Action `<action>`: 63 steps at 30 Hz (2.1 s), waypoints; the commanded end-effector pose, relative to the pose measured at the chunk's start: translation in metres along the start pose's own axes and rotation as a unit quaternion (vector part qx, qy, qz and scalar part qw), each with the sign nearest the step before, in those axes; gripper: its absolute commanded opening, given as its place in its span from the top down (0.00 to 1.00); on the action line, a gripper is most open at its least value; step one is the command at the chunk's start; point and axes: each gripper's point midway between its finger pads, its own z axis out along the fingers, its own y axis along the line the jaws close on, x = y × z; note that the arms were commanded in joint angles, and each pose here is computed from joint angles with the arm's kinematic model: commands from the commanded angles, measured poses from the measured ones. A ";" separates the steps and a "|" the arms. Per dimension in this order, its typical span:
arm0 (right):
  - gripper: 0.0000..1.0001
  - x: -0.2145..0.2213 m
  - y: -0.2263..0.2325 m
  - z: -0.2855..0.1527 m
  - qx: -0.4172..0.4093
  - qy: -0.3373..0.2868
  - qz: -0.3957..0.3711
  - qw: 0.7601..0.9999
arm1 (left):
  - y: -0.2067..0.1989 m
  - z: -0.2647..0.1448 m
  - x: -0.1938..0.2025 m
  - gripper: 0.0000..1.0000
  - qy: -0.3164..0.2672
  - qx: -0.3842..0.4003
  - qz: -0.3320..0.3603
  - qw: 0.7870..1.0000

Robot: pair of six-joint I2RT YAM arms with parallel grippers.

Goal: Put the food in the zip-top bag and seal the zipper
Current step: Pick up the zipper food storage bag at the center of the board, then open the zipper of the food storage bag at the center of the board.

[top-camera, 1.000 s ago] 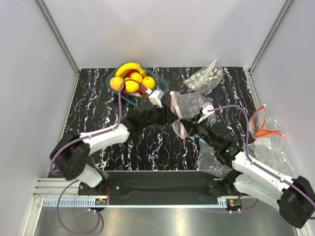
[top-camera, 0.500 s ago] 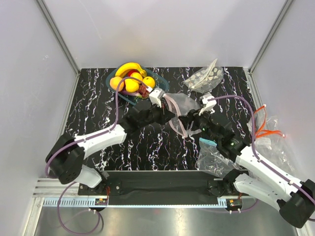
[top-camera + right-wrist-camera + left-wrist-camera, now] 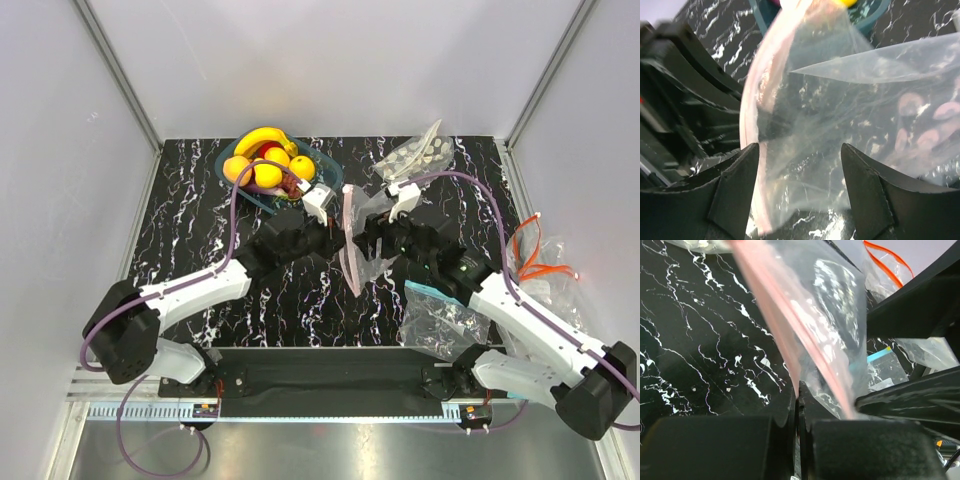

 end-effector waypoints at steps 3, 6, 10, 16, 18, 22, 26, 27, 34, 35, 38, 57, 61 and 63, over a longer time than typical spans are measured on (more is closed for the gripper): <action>0.27 -0.009 0.018 -0.009 -0.041 0.000 -0.016 0.999 | -0.009 -0.006 -0.025 1.00 -0.045 0.010 0.024 0.999; 0.27 -0.006 0.026 -0.011 -0.065 0.002 -0.018 0.998 | -0.009 -0.003 -0.022 1.00 -0.040 0.012 0.022 0.999; 0.27 -0.001 0.036 -0.011 -0.095 0.009 -0.019 0.995 | -0.011 -0.002 -0.025 1.00 -0.042 0.015 0.023 0.999; 0.32 0.008 0.031 -0.001 -0.084 0.023 -0.017 0.996 | -0.013 -0.003 -0.028 1.00 -0.046 0.018 0.025 0.998; 0.39 0.008 0.030 0.003 -0.080 0.022 -0.015 0.996 | -0.013 -0.003 -0.029 1.00 -0.047 0.019 0.026 0.998; 0.63 0.004 0.027 0.007 -0.067 0.009 -0.008 0.998 | -0.010 -0.002 -0.027 1.00 -0.045 0.014 0.027 0.999; 0.98 -0.003 0.014 0.010 -0.026 0.004 0.002 1.000 | 0.005 0.004 -0.013 1.00 -0.024 -0.018 0.018 0.999; 1.00 -0.011 0.010 0.009 -0.006 -0.001 0.005 1.000 | 0.009 0.006 -0.013 1.00 -0.020 -0.029 0.016 0.999; 1.00 -0.019 -0.019 0.018 0.101 0.062 -0.001 0.993 | 0.075 0.015 0.034 1.00 0.065 -0.122 -0.046 0.989; 1.00 -0.004 -0.024 0.027 0.113 0.098 -0.005 0.989 | 0.088 0.015 0.038 1.00 0.076 -0.131 -0.057 0.987; 1.00 -0.002 -0.024 0.045 0.119 0.116 -0.006 0.986 | 0.114 0.019 0.060 1.00 0.127 -0.178 -0.046 0.975; 1.00 0.006 -0.067 0.060 0.184 0.109 0.038 0.976 | 0.100 0.011 0.044 0.17 0.083 -0.129 -0.034 0.988; 1.00 0.010 -0.087 0.067 0.176 0.106 0.073 0.976 | 0.091 -0.002 0.023 0.10 0.041 -0.121 -0.025 0.992; 1.00 0.012 -0.089 0.072 0.163 0.111 0.079 0.977 | 0.088 -0.005 0.024 0.08 0.036 -0.111 -0.024 0.993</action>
